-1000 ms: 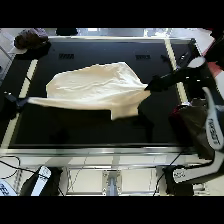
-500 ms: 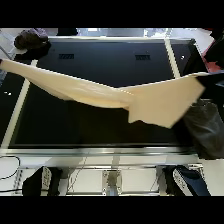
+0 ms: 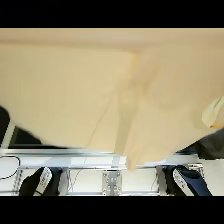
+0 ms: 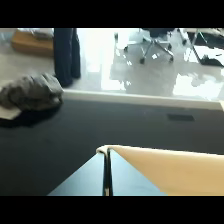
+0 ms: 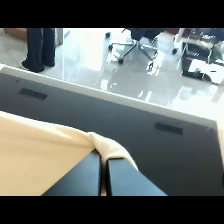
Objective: Fold the shirts.
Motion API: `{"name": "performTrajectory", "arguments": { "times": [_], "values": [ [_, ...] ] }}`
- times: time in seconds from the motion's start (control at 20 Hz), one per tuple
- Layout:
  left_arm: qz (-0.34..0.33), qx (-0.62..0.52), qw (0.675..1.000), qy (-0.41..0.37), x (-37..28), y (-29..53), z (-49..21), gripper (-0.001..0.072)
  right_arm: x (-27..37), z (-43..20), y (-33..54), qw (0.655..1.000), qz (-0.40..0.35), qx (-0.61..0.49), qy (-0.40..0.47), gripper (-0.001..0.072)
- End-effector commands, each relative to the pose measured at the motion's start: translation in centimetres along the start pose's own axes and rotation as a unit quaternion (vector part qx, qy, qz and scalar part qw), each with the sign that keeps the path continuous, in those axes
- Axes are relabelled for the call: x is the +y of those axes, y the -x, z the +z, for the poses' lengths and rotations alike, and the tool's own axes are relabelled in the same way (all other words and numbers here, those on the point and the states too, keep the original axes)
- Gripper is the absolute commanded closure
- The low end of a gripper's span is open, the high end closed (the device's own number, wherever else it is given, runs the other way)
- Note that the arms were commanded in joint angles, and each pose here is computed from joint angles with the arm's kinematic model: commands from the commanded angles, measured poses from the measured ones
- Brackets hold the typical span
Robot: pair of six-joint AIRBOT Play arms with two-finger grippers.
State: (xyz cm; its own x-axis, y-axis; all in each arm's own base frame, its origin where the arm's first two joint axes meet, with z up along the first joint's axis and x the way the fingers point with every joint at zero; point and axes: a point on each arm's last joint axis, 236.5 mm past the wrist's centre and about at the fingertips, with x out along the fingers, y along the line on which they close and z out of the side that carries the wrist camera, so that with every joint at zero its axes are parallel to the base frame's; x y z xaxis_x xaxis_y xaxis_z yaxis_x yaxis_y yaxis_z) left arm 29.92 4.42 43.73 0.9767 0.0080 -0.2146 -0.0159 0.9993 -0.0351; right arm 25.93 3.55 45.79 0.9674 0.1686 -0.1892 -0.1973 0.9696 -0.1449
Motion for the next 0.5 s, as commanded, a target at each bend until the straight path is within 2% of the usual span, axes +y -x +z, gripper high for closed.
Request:
{"name": "performTrajectory", "arguments": {
  "times": [0.0, 0.1, 0.2, 0.3, 0.45],
  "values": [
    [-0.062, 0.13, 0.99, 0.011, -0.5, -8.3, -5.8, 0.07, 0.9, -2.4, -9.0, 0.993, 0.084, 0.062, -0.053, 0.0699],
    [-0.073, 0.237, 0.968, -0.022, -1.5, -14.7, -12.3, 0.07, 3.3, -7.6, -16.1, 0.968, 0.171, 0.146, -0.111, 0.0699],
    [-0.035, 0.338, 0.938, -0.065, -1.5, -20.5, -19.5, 0.07, 5.8, -14.4, -22.7, 0.936, 0.219, 0.239, -0.14, 0.0699],
    [0.013, 0.413, 0.904, -0.105, -0.3, -25.0, -26.3, 0.07, 8.3, -22.2, -28.2, 0.904, 0.235, 0.327, -0.143, 0.0699],
    [0.053, 0.472, 0.873, -0.111, 1.6, -29.7, -34.4, 0.0699, 9.5, -32.9, -34.4, 0.879, 0.206, 0.411, -0.126, 0.0699]
  ]
}}
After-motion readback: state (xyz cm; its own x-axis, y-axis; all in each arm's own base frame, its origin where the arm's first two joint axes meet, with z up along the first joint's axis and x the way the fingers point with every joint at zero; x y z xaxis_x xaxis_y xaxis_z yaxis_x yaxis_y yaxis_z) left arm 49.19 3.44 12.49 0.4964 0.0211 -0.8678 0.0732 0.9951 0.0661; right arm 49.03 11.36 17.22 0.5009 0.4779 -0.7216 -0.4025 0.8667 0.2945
